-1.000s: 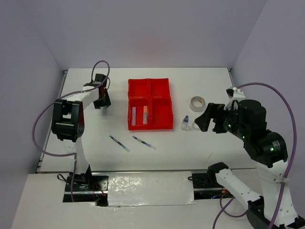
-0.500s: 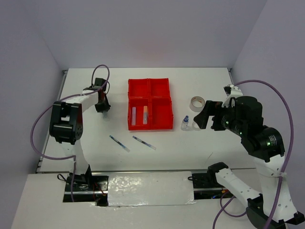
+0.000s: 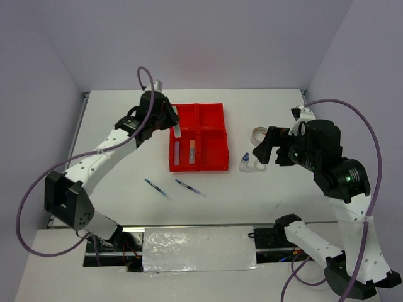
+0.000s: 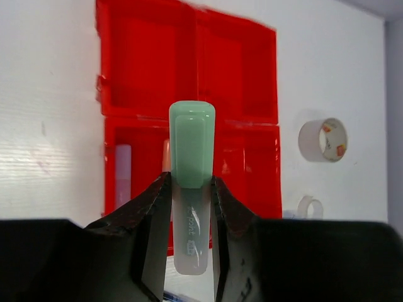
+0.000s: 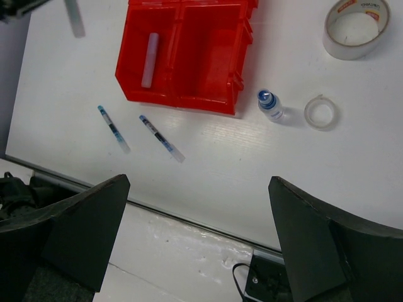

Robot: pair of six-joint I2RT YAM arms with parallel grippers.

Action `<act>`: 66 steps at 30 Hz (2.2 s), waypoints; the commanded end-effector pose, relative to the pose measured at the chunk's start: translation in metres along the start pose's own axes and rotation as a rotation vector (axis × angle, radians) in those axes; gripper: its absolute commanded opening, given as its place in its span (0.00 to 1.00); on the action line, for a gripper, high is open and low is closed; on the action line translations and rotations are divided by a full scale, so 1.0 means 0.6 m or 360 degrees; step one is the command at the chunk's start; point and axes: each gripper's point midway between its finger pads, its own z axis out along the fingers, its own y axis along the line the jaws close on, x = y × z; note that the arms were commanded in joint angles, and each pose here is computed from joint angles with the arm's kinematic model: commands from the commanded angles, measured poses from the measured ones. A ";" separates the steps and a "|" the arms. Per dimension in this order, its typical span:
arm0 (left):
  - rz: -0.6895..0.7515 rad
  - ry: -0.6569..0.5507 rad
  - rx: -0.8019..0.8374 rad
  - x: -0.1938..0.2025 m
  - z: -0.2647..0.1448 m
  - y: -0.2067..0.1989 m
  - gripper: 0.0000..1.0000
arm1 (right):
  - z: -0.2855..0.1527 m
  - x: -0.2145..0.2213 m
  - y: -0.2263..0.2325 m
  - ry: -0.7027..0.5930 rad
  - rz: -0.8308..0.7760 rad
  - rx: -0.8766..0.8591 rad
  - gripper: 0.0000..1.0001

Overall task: Sort the stationery into containers
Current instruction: Pick up the pen from the center of the board, then place the pen in the storage box, then pick up the pen from the center of the board.

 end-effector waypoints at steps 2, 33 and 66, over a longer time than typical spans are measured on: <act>-0.0022 0.0154 -0.0042 0.088 0.062 -0.020 0.15 | -0.011 -0.039 0.024 -0.0123 -0.0028 -0.0084 1.00; -0.0102 0.0105 -0.0740 0.015 -0.139 0.109 0.99 | 0.235 0.226 0.167 0.0517 -0.0668 -0.0394 0.81; 0.0016 0.0205 -0.0906 0.089 -0.263 0.275 0.99 | 0.423 0.458 0.196 0.0811 -0.1135 -0.0249 0.14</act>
